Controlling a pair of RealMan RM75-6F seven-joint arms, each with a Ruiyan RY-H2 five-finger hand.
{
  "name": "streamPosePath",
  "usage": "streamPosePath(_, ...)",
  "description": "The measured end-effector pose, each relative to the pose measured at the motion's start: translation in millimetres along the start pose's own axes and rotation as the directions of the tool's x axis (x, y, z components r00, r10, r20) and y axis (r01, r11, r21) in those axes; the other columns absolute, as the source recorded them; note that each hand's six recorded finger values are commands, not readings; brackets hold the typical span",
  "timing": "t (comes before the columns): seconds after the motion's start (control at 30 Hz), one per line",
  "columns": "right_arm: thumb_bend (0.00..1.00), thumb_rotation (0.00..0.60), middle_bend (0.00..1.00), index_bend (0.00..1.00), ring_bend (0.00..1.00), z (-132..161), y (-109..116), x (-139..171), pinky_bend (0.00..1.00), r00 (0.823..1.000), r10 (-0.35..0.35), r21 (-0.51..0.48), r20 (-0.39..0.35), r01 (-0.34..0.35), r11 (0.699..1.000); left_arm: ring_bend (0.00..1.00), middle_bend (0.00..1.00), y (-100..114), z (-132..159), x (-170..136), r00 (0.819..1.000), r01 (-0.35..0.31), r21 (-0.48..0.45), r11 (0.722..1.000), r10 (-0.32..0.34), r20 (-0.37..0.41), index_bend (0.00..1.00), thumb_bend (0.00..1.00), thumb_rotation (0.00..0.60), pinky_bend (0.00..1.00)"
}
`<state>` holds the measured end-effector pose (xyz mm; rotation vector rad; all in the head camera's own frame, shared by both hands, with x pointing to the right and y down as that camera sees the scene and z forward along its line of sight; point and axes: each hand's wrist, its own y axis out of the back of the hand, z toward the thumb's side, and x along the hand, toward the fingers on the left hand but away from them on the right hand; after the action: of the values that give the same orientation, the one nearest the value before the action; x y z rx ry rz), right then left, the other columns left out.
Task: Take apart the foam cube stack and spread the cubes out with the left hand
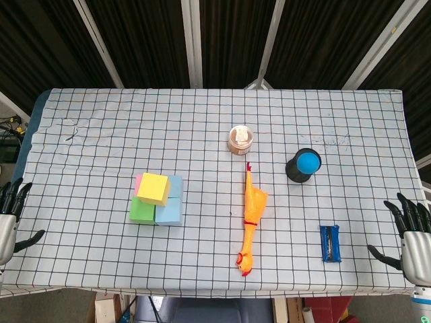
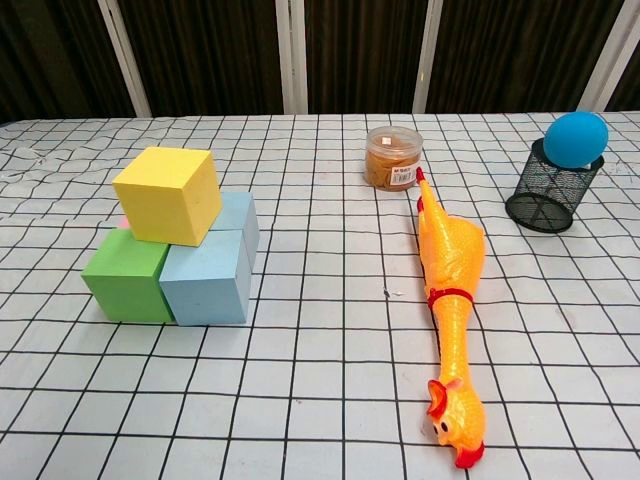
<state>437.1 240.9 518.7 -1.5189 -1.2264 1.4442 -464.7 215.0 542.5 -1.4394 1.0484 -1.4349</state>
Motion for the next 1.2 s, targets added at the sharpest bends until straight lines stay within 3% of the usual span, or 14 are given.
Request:
streamPosePath(0.7, 0.00, 0.600, 0.02, 0.16, 0.09, -1, -4, -3, 0.00, 1.000, 0.013, 0.003, 0.017, -0.013, 1.000, 0.00, 0.00, -8, 2, 3, 0.999, 0.034, 0.023, 0.999, -0.034, -0.002, 0.00, 0.06, 0.600, 0.08)
streamPosePath(0.93, 0.00, 0.600, 0.02, 0.16, 0.09, 1, 0, 0, 0.00, 1.000, 0.010, 0.000, -0.008, -0.010, 1.000, 0.00, 0.00, -9, 2, 7, 0.998, 0.052, -0.033, 0.998, -0.051, 0.029, 0.00, 0.06, 0.600, 0.08)
streamPosePath(1.2, 0.00, 0.600, 0.02, 0.16, 0.09, 0, -1, 0, 0.00, 1.000, 0.007, 0.010, 0.006, -0.007, 1.000, 0.00, 0.00, 14, 11, 35, 0.991, 0.086, -0.001, 0.996, -0.086, 0.098, 0.00, 0.05, 0.600, 0.08)
